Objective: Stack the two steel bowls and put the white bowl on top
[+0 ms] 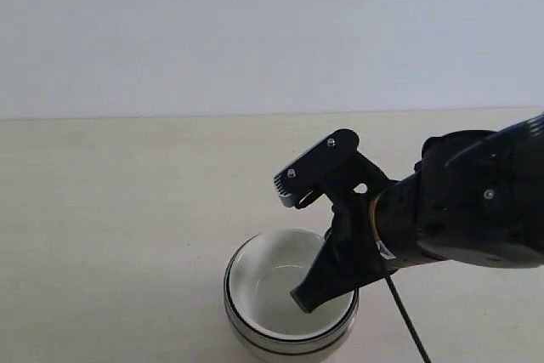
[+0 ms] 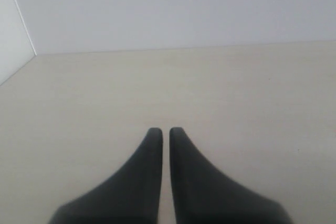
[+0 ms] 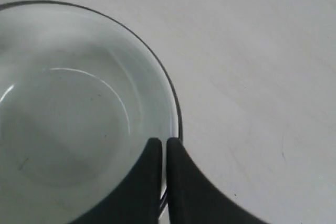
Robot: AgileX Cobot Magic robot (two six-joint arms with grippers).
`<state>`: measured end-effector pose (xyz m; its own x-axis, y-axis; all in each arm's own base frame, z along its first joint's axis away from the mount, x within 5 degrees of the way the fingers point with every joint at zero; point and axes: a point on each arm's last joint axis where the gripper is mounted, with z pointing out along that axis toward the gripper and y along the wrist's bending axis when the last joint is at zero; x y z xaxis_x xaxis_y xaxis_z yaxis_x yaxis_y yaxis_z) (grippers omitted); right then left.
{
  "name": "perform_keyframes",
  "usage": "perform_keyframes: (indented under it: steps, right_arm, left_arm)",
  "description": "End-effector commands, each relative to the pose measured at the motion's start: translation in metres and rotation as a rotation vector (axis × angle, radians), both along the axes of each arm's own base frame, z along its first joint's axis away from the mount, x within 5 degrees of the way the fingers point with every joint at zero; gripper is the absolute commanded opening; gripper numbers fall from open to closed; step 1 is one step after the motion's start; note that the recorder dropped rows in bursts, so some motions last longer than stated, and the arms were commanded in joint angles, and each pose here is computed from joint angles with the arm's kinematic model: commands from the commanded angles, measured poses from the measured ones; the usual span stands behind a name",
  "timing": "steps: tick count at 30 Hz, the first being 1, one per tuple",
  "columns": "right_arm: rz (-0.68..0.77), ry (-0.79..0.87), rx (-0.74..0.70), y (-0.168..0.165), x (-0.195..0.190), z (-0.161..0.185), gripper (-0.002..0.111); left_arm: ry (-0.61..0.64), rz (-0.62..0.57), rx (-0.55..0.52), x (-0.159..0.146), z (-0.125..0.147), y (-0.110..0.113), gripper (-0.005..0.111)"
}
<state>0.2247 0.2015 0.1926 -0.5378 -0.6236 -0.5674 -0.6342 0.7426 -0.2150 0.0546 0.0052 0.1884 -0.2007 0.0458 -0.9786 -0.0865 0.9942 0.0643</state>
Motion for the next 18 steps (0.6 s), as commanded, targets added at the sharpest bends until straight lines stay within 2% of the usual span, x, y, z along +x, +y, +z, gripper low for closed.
perform_keyframes:
  steps: [1,9,18]
  right_arm:
    - [-0.005,-0.007,0.024,0.000,-0.001,0.003,0.000]
    - [0.010,0.009,-0.001,0.001,0.000,-0.008,0.000]
    - [0.031,-0.055,0.088,0.000,-0.004,0.016,0.000]
  left_arm:
    - [-0.001,0.002,-0.014,0.000,-0.001,0.000,0.004]
    - [-0.001,0.002,-0.014,0.000,-0.001,0.000,0.004]
    - [-0.001,0.002,-0.014,0.000,-0.001,0.000,0.004]
